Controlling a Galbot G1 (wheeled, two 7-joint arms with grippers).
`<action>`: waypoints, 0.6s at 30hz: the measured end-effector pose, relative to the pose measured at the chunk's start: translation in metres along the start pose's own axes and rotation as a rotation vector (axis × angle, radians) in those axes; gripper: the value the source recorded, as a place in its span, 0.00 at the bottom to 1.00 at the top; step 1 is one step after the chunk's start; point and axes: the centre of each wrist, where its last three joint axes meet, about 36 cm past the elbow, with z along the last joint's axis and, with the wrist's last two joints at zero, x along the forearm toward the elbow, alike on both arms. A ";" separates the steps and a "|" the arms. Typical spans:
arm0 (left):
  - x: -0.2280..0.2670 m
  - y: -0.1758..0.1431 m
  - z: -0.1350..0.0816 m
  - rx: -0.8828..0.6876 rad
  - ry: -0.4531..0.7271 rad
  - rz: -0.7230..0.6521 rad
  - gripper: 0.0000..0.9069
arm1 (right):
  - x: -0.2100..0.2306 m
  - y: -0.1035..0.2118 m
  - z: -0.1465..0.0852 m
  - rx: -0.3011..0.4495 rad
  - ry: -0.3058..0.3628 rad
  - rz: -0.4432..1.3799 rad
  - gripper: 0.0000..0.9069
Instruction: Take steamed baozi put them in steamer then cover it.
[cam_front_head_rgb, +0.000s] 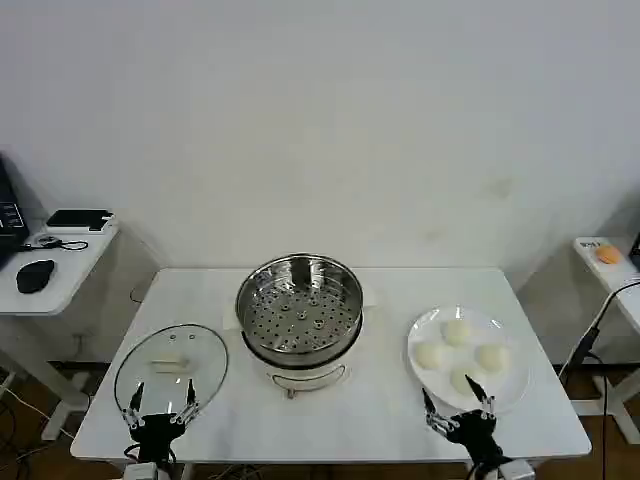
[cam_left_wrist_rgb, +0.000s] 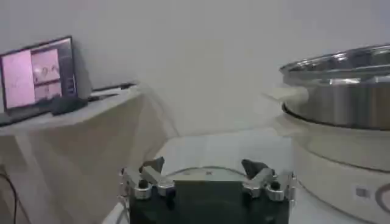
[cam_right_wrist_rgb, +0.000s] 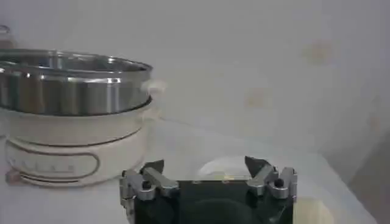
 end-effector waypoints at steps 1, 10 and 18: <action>-0.001 0.000 -0.001 -0.007 -0.001 -0.002 1.00 | -0.003 -0.005 -0.001 0.023 0.002 0.001 1.00; -0.005 0.001 -0.001 -0.089 -0.017 -0.026 1.00 | -0.034 -0.083 -0.026 0.312 0.073 0.006 1.00; -0.004 0.000 -0.004 -0.129 -0.037 -0.041 1.00 | -0.080 -0.166 -0.064 0.638 0.220 -0.095 1.00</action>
